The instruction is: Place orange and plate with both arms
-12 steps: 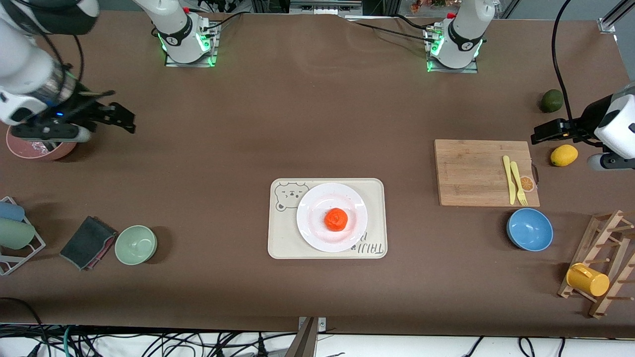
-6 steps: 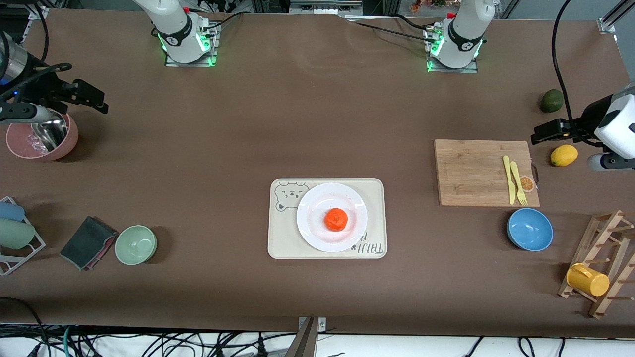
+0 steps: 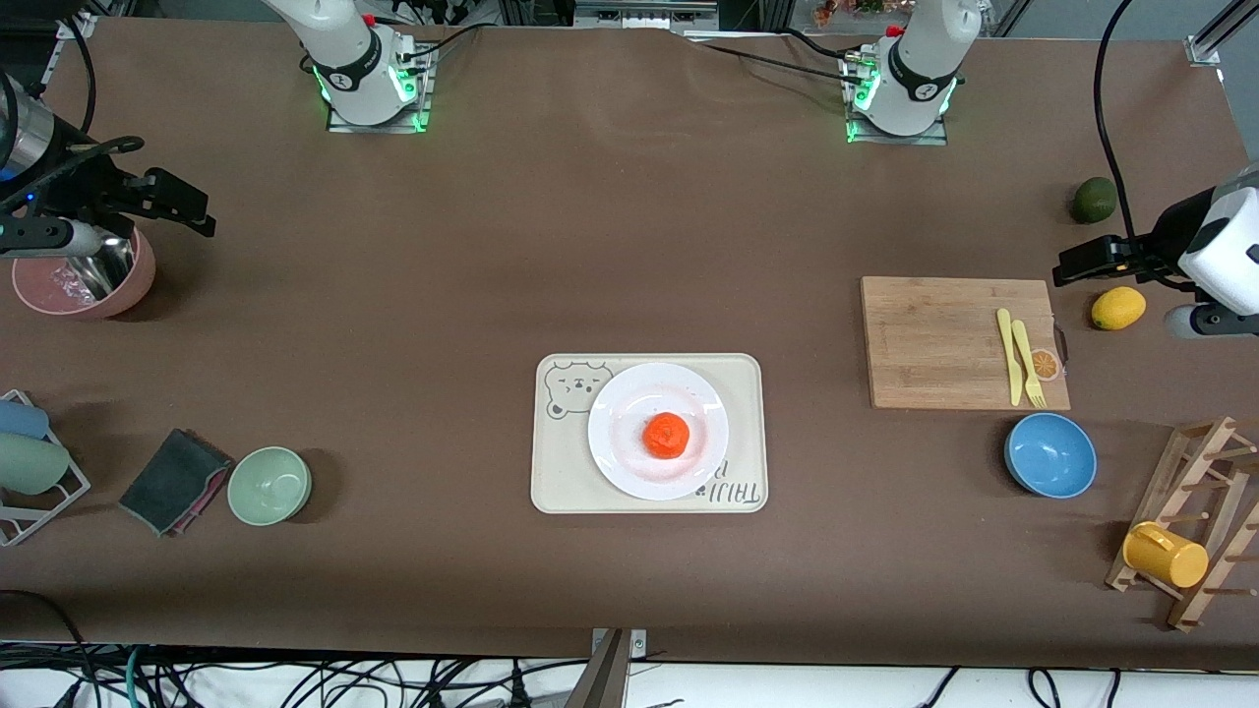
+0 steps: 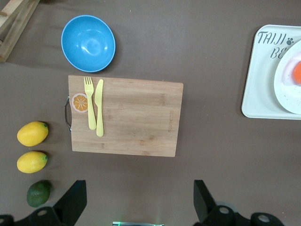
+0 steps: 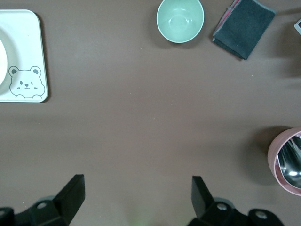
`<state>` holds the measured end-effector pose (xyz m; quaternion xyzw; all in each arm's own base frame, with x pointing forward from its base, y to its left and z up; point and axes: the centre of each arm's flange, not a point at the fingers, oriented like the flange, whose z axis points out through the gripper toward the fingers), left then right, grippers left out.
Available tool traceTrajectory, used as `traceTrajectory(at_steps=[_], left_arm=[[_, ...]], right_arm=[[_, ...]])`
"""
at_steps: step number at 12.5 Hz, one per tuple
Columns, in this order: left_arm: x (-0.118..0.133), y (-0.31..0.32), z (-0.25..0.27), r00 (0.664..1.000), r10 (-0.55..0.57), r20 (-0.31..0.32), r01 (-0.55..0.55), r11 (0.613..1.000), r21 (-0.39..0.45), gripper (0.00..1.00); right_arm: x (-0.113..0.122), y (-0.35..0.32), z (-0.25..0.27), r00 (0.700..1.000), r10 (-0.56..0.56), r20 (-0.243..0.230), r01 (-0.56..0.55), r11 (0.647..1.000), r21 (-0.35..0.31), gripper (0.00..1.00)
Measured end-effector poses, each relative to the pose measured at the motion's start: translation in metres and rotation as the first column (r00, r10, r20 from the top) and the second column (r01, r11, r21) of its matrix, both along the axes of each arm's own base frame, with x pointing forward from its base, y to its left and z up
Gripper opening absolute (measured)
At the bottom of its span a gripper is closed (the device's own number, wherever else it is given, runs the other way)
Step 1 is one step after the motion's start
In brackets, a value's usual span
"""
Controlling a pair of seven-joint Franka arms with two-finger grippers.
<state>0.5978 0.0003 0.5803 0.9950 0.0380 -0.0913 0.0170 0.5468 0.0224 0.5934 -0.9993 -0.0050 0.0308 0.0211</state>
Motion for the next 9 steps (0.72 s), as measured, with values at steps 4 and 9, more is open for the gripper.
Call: traceTrajectory(at_steps=[4,9], left_arm=[[0.0000,0.0000,0.0000,1.000,0.000,0.000,0.000,1.000,0.000,1.00],[0.0000,0.0000,0.0000,1.000,0.000,0.000,0.000,1.000,0.000,1.00]], right_arm=[[0.0002,-0.0020,0.0004,1.000,-0.004,0.001,0.004,1.000,0.000,1.00],[0.0003,-0.0068,0.0005,1.000,-0.013,0.001,0.013,1.000,0.000,1.00]])
